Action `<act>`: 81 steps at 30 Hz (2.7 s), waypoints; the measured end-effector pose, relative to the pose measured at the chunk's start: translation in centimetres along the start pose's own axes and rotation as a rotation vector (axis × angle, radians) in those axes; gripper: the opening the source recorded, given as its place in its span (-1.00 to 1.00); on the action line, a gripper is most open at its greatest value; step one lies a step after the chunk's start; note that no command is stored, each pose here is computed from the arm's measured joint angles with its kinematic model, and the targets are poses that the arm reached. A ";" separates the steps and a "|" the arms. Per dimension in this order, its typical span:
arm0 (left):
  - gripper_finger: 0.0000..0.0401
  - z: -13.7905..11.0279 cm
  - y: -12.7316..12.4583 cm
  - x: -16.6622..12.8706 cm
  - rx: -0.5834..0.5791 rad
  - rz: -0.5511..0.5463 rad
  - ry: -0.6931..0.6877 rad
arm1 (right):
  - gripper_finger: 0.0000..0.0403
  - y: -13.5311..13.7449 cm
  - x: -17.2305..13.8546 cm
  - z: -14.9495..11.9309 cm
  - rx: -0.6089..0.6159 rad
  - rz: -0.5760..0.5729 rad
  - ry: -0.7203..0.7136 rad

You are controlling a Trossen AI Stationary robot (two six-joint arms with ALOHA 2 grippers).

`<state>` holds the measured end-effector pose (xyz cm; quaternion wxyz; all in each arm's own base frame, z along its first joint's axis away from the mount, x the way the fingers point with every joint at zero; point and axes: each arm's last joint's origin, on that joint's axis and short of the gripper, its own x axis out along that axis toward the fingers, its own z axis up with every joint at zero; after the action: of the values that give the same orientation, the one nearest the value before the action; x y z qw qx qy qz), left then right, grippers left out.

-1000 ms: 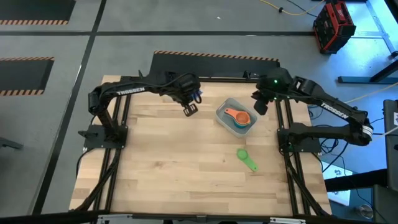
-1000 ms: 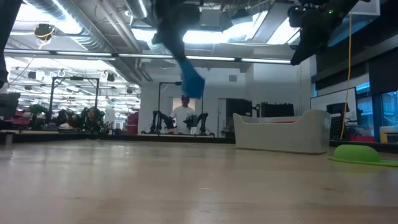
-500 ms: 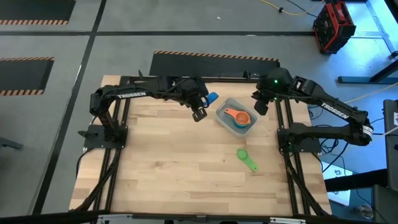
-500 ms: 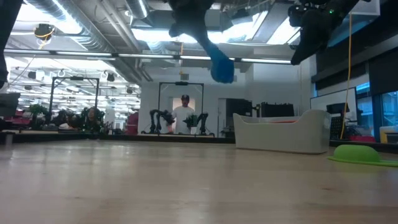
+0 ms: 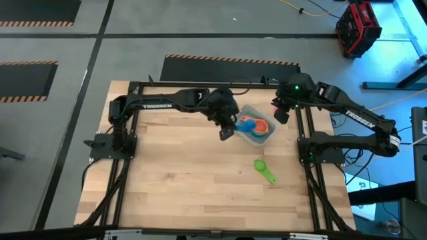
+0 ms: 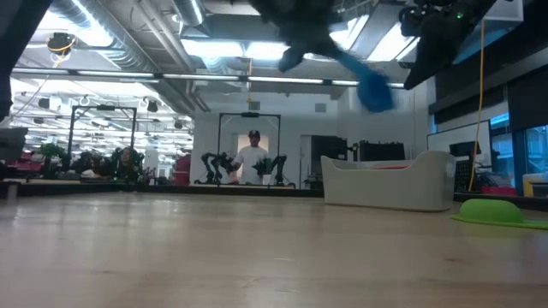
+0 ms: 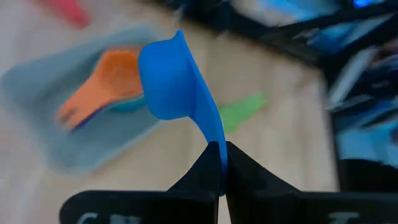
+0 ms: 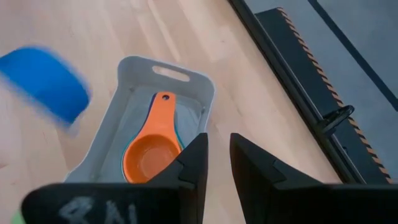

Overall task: Nest measuring cups in basket
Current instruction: Stack the blue measuring cup on top of the orange measuring cup in the bin

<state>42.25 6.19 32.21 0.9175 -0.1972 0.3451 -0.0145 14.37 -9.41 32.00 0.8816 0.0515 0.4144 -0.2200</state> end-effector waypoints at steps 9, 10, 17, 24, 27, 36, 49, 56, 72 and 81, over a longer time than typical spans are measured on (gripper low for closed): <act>-1.00 0.6 2.4 2.3 -0.034 -0.212 -0.012 | -0.64 0.0 -1.1 -0.4 0.001 -0.009 -0.037; -1.00 0.6 2.9 2.7 -0.036 -0.234 -0.015 | -0.64 0.0 -1.3 -0.4 0.001 -0.010 -0.042; -1.00 0.9 6.2 4.6 -0.076 -0.344 -0.044 | -0.64 0.0 -1.4 -0.4 0.001 -0.011 -0.047; -1.00 0.5 10.1 7.1 -0.174 -0.457 -0.051 | -0.64 0.0 -1.4 -0.4 0.002 -0.011 -0.046; -1.00 0.2 11.8 8.4 -0.220 -0.490 -0.054 | -0.64 0.0 -1.4 -0.4 0.002 -0.011 -0.047; -1.00 -1.0 16.0 10.1 -0.330 -0.503 -0.060 | -0.64 0.0 -1.4 -0.4 0.002 -0.011 -0.047; -0.96 -1.2 17.2 10.2 -0.392 -0.482 -0.055 | -0.64 0.0 -1.4 -0.4 0.002 -0.011 -0.047; -0.97 -1.3 16.6 10.6 -0.411 -0.455 -0.056 | -0.64 0.0 -1.4 -0.4 0.002 -0.011 -0.047; -0.88 -1.4 15.2 11.3 -0.424 -0.452 -0.040 | -0.64 0.0 -1.4 -0.4 0.002 -0.011 -0.047; -0.62 -1.6 15.5 11.3 -0.466 -0.424 -0.026 | -0.64 0.0 -1.3 -0.4 0.003 -0.011 -0.046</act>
<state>48.11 18.05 18.26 0.8284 -0.4699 0.2787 -0.1236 13.33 -8.81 32.74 0.8896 0.0453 0.3940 -0.2267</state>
